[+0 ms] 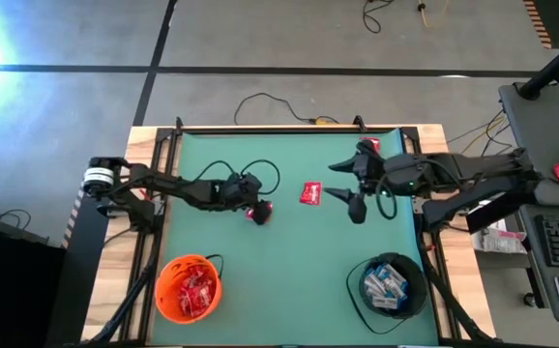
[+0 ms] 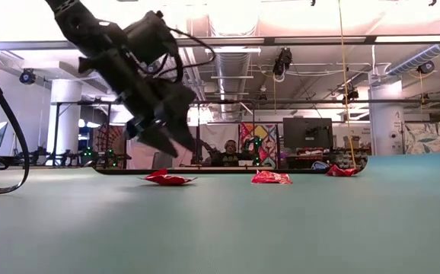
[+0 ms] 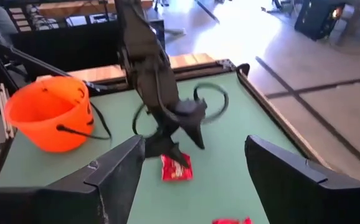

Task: Sort candy by brand, put in halloween buckets
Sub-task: Put the red chocolate candy into the orange bucket

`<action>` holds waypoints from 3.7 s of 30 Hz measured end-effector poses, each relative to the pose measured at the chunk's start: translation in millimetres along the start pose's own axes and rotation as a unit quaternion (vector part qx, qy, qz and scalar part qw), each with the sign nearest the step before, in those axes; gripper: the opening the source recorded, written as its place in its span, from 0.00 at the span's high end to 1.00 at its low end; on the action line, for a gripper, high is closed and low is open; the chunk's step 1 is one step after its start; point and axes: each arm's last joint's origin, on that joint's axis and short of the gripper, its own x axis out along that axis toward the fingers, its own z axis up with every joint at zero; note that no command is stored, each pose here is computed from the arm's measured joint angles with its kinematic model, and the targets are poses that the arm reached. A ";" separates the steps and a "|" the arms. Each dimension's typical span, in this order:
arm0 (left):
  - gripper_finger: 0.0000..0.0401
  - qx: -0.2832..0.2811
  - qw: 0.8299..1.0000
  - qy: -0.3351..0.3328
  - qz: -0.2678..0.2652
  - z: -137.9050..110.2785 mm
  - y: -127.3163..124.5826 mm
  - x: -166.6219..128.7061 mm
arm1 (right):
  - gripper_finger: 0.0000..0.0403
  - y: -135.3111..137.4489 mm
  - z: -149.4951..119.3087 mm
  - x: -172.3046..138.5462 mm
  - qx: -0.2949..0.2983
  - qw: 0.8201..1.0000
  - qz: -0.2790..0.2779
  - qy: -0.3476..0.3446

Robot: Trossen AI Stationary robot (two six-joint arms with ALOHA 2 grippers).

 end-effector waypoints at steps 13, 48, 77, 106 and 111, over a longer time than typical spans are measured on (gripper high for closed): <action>0.29 0.038 0.999 0.024 -0.016 -7.2 -11.0 21.9 | 0.36 -12.7 -57.3 -6.5 0.107 0.993 -0.016 0.051; 0.18 -0.008 0.997 -0.053 0.048 -82.2 -11.1 32.4 | 0.26 -13.5 -67.7 -3.8 0.161 0.981 -0.039 0.099; 0.89 0.105 0.951 0.171 -0.236 -28.2 -28.3 -254.5 | 0.27 -14.4 -40.2 -10.0 0.093 0.990 -0.084 0.069; 0.38 0.068 0.972 0.177 -0.139 -84.6 -56.5 -267.1 | 0.27 -19.6 -6.1 -6.0 0.173 0.981 -0.049 0.072; 0.30 0.067 0.982 0.128 -0.120 -32.4 -54.6 -223.9 | 0.27 -24.4 -23.1 -18.1 0.171 0.974 -0.047 0.139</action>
